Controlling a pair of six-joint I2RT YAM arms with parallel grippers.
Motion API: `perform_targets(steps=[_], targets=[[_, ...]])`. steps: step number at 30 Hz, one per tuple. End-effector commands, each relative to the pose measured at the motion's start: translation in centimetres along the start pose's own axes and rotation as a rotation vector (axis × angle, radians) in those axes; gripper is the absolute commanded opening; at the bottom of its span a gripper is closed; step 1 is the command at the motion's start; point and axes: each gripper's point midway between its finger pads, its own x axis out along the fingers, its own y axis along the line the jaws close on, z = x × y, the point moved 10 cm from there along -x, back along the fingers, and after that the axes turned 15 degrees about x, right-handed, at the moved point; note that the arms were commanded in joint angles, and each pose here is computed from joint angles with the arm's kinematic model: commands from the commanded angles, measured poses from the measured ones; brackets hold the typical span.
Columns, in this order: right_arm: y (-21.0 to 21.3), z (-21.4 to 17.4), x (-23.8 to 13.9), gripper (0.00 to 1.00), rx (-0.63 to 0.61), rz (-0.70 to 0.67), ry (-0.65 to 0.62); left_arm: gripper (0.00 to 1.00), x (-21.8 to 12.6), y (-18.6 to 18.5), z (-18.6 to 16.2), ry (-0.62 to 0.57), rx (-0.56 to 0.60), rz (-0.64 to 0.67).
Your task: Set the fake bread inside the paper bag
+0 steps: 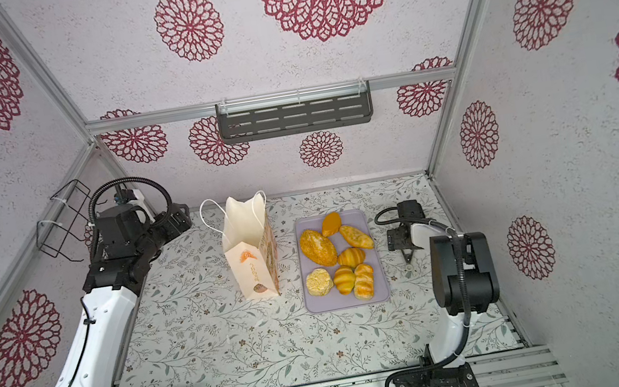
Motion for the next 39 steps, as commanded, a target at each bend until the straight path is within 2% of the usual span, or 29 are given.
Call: perform_targets(steps=[1, 14, 26, 33, 39], targets=[[0.0, 1.1, -0.1, 0.94, 0.038, -0.019, -0.026, 0.97, -1.0, -0.3, 1.4, -0.091, 0.021, -0.028], [0.0, 1.3, 0.8, 0.87, 0.074, -0.065, -0.02, 0.97, -0.1, -0.4, 0.7, -0.067, -0.016, -0.051], [0.4, 1.0, 1.4, 0.78, 0.156, -0.027, 0.011, 0.97, 0.4, -0.5, 0.5, -0.061, -0.031, -0.07], [0.2, 1.3, 0.5, 0.67, 0.158, -0.019, -0.017, 0.97, 0.4, -0.5, 0.5, -0.059, -0.03, -0.069], [0.4, 2.1, -2.0, 0.65, 0.182, 0.057, -0.055, 0.97, 0.4, -0.5, 0.4, -0.057, -0.03, -0.07]])
